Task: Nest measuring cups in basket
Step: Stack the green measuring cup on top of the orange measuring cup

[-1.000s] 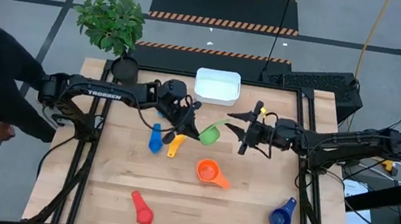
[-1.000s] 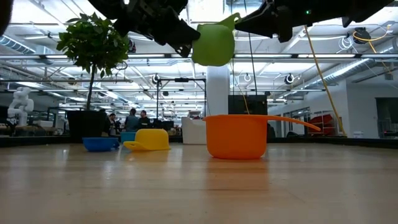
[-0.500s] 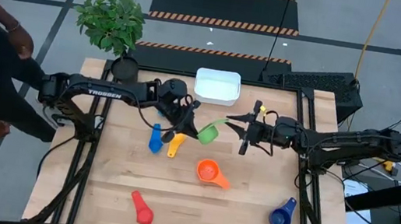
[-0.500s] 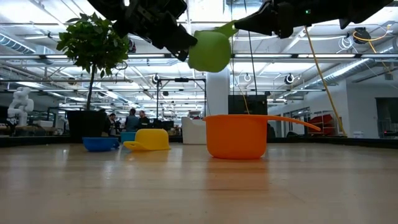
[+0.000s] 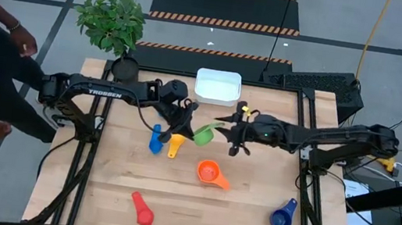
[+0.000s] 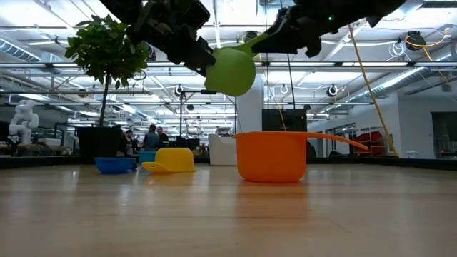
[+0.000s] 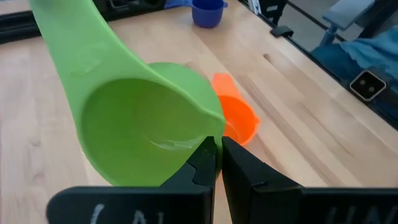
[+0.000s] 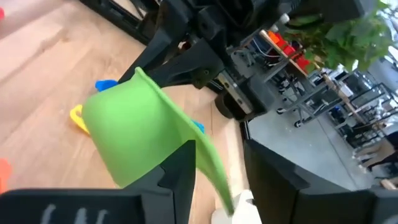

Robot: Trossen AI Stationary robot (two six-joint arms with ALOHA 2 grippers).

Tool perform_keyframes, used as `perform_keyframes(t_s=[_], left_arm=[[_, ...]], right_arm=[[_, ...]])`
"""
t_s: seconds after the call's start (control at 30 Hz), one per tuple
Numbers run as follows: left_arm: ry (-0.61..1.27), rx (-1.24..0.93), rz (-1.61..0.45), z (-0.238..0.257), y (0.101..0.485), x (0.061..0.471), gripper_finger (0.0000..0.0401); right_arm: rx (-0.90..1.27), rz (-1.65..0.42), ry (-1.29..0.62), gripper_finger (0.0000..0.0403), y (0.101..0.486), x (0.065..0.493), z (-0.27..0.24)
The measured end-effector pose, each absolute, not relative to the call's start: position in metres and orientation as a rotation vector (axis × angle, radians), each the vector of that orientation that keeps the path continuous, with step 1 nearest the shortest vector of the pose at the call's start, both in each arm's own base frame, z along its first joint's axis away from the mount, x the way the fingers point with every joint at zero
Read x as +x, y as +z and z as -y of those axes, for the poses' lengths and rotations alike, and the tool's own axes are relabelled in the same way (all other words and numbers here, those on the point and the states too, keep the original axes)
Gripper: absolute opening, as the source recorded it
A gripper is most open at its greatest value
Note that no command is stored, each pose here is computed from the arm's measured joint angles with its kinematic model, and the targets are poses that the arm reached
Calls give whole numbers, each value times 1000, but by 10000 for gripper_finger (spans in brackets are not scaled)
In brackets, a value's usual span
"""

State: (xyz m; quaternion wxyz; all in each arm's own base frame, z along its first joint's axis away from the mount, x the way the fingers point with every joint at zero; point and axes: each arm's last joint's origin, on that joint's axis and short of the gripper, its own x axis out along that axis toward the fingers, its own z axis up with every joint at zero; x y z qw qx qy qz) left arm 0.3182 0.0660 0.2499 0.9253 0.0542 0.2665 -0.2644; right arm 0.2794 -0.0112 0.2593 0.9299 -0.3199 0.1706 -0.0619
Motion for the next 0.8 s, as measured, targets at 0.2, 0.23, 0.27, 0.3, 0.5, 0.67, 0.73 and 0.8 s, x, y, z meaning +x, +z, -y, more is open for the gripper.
perform_keyframes(t_s=[0.2, 0.23, 0.27, 0.3, 0.5, 0.67, 0.73, 0.8], left_arm=[[-555, 127, -564, -66, 248, 316, 19], [-555, 127, -564, -66, 248, 316, 19], [-554, 127, -563, -66, 248, 316, 19], [-554, 127, -563, -66, 248, 316, 19], [-547, 137, -570, -66, 248, 316, 19], [-522, 96, -573, -66, 249, 317, 21], [-513, 73, -582, -64, 249, 318, 36], [-511, 70, -575, -62, 250, 319, 67]], right_arm=[[-682, -376, -111, 100, 260, 286, 11], [-681, -378, -111, 91, 260, 286, 11], [-679, -382, -109, 81, 260, 286, 11], [-676, -388, -107, 70, 260, 285, 11], [-671, -404, -75, 8, 258, 284, 11], [-671, -409, -76, 6, 258, 283, 11], [-669, -423, -70, 3, 258, 281, 11], [-661, -422, -71, 2, 260, 279, 11]])
